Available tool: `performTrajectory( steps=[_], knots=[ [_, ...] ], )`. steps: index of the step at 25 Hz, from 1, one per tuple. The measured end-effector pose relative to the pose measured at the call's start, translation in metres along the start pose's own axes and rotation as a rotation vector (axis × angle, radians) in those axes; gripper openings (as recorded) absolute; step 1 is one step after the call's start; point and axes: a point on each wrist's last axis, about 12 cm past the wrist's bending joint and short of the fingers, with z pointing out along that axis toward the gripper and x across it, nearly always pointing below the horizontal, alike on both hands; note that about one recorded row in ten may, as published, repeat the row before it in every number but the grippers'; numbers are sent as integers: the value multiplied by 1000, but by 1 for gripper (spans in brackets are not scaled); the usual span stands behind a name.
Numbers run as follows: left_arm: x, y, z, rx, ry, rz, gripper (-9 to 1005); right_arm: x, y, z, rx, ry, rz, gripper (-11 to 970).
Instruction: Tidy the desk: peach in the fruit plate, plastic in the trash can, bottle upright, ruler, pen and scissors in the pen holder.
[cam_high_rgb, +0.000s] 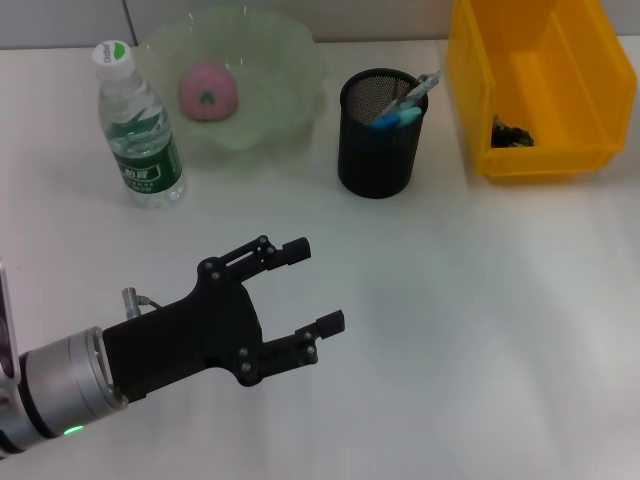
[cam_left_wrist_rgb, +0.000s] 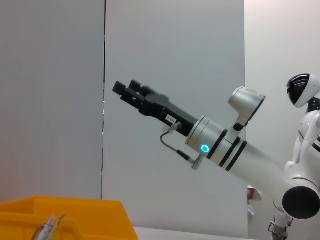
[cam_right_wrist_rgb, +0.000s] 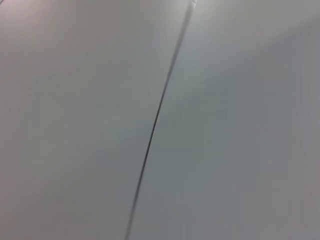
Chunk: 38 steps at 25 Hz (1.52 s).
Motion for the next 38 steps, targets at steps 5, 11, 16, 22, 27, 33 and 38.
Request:
performTrajectory(
  steps=[5,11,16,22,27,33,38],
  knots=[
    [0,0,1,0,-2,1,777,3,8,7,-67,45,251,778],
    [-4,6,3,9,-2,3,777,4,22,13,-229,143,576,781],
    [-7,12,5,20,1,8,778,0,34,8,-397,240,714,784],
    [-7,13,6,23,6,6,778,-5,43,-16,-719,411,783,787],
    [-9,19,4,24,33,-18,778,-9,27,-44,-791,463,793,790],
    [-11,28,4,20,66,-63,778,-9,21,-66,-859,520,755,793],
    [-14,34,6,39,105,-106,778,-5,19,-72,-942,620,712,809]
  ],
)
